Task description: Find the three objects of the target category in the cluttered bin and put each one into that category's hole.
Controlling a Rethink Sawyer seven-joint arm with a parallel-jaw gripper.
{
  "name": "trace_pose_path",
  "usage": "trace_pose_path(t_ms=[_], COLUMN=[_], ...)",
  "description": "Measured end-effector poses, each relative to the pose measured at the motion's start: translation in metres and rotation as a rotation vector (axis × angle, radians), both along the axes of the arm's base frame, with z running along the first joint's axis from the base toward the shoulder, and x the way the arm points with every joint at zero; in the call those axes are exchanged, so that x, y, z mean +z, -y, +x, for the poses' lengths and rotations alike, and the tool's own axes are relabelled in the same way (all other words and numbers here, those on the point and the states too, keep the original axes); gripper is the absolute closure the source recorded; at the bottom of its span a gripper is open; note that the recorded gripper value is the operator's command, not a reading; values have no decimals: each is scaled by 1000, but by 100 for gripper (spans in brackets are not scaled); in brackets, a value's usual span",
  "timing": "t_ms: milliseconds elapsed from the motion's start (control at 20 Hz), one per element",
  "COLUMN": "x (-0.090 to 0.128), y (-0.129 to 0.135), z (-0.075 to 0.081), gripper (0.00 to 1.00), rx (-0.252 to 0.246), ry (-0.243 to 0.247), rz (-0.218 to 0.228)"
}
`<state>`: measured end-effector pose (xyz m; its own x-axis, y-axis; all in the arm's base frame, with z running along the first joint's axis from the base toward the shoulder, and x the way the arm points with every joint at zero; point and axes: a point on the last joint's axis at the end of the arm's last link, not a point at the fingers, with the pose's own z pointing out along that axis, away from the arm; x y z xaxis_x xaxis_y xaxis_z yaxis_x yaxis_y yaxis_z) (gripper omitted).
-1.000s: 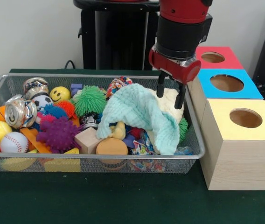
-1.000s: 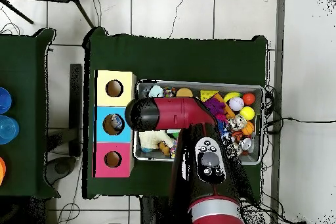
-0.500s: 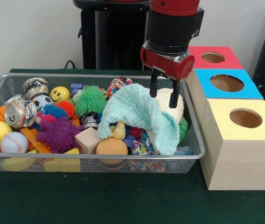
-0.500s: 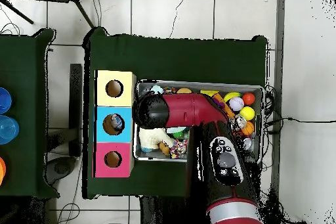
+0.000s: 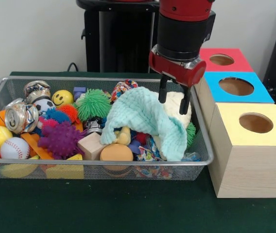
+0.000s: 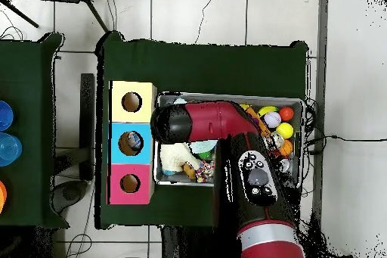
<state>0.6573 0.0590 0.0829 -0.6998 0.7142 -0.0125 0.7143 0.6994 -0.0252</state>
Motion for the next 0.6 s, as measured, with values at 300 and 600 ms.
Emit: trace_pose_path(t_ms=[300, 600], x=[-3, -6], y=[-13, -31], z=[16, 37], gripper=[0, 0], rx=[16, 37], ry=[-26, -15], rz=[-4, -8])
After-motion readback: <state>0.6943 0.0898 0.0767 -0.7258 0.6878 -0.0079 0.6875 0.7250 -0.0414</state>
